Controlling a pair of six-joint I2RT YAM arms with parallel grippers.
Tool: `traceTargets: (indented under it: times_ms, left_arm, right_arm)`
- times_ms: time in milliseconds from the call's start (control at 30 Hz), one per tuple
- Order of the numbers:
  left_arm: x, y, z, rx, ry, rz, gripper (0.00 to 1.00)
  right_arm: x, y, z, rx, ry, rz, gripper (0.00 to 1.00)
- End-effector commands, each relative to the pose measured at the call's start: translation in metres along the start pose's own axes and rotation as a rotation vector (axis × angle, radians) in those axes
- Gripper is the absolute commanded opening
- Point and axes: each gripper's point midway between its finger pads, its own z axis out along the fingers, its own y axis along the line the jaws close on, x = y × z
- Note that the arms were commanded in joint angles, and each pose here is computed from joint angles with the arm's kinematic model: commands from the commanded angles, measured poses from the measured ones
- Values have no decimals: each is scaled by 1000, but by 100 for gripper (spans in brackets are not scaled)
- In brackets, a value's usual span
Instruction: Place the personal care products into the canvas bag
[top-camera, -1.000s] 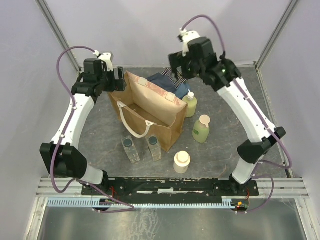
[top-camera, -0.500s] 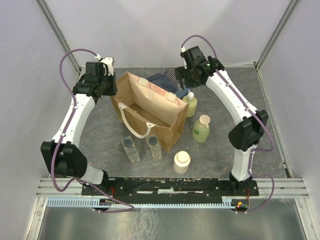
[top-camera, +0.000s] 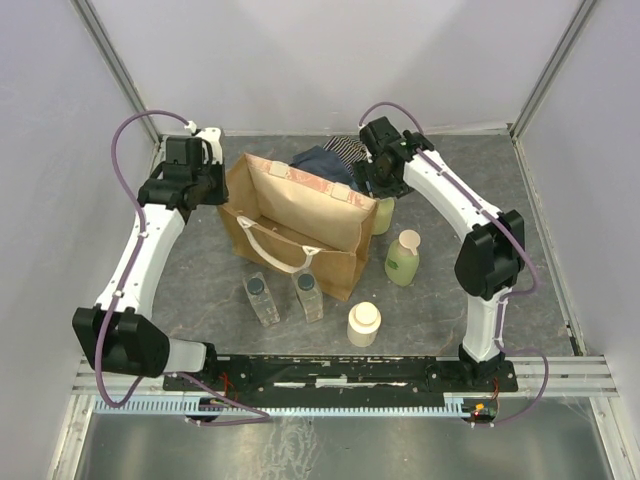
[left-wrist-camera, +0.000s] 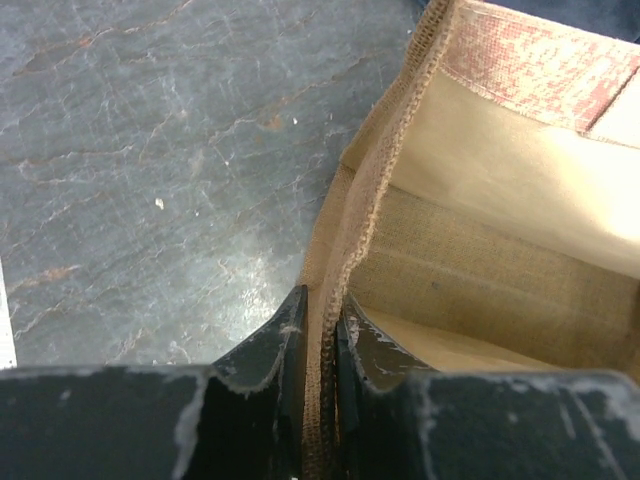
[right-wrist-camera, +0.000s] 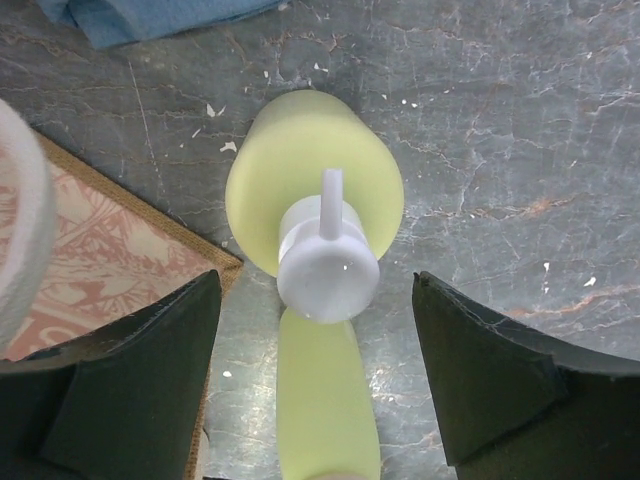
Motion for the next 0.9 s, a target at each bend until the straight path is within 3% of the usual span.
traceTargets:
  times_ms: [0, 433, 567, 867]
  left_arm:
    - [6, 5, -18, -33, 3, 33, 21]
    - [7, 8, -19, -46, -8, 32, 20]
    - [7, 7, -18, -41, -6, 34, 20]
    - [5, 5, -14, -31, -10, 32, 20]
  right_arm:
    - [-6, 4, 17, -28, -30, 24, 83]
    - [5, 0, 30, -13, 24, -19, 29]
    - [2, -6, 24, 10, 18, -36, 31]
    - [-14, -15, 21, 42, -22, -30, 58]
